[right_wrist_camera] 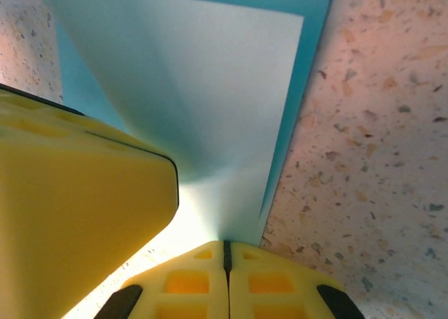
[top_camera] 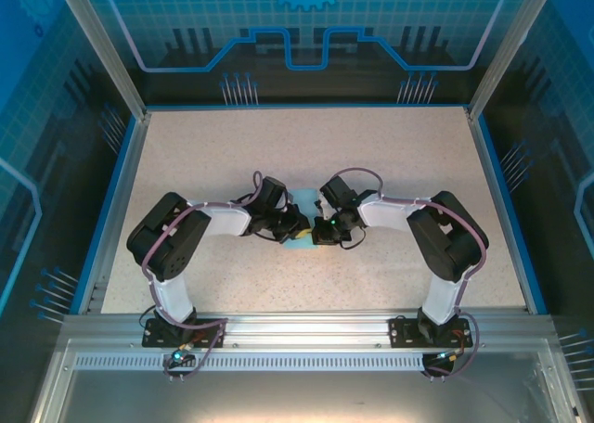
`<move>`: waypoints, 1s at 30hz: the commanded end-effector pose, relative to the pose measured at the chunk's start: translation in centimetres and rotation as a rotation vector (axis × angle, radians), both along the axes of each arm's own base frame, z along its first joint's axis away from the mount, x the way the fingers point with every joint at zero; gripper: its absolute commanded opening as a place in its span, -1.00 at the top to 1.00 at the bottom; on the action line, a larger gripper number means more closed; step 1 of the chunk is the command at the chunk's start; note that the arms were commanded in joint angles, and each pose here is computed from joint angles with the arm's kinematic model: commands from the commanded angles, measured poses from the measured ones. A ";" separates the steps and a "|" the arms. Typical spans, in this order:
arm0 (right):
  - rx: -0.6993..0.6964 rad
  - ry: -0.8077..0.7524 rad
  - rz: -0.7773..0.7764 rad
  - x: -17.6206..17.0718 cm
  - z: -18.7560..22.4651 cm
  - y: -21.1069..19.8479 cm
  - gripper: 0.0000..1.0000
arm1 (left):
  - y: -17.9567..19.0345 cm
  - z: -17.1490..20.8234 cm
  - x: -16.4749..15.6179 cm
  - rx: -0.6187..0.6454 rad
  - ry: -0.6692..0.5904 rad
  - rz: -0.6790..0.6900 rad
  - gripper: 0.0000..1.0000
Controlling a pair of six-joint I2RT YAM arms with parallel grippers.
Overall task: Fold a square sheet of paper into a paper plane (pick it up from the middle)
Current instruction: Fold the triangle a second time at the center of the table.
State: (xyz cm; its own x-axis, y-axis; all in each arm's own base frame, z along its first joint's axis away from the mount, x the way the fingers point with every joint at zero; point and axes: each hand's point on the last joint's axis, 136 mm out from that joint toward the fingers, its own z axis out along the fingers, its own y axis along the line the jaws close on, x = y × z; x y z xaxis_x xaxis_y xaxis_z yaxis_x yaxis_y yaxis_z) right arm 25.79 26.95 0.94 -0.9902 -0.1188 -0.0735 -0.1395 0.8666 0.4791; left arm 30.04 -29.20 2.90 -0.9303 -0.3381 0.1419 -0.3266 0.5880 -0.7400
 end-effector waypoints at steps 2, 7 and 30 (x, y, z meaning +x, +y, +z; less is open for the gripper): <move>-0.146 0.085 -0.023 -1.6 -3.7 -2.5 0.88 | 0.3 -2.1 -1.7 0.012 0.066 -0.004 0.81; -0.191 0.082 -0.008 -1.9 -4.1 -2.8 0.88 | 0.9 -3.2 -2.1 0.045 0.079 0.004 0.81; -0.461 0.046 0.083 -4.4 -6.4 -6.5 0.89 | 5.9 -3.2 3.0 0.301 -0.081 0.017 0.81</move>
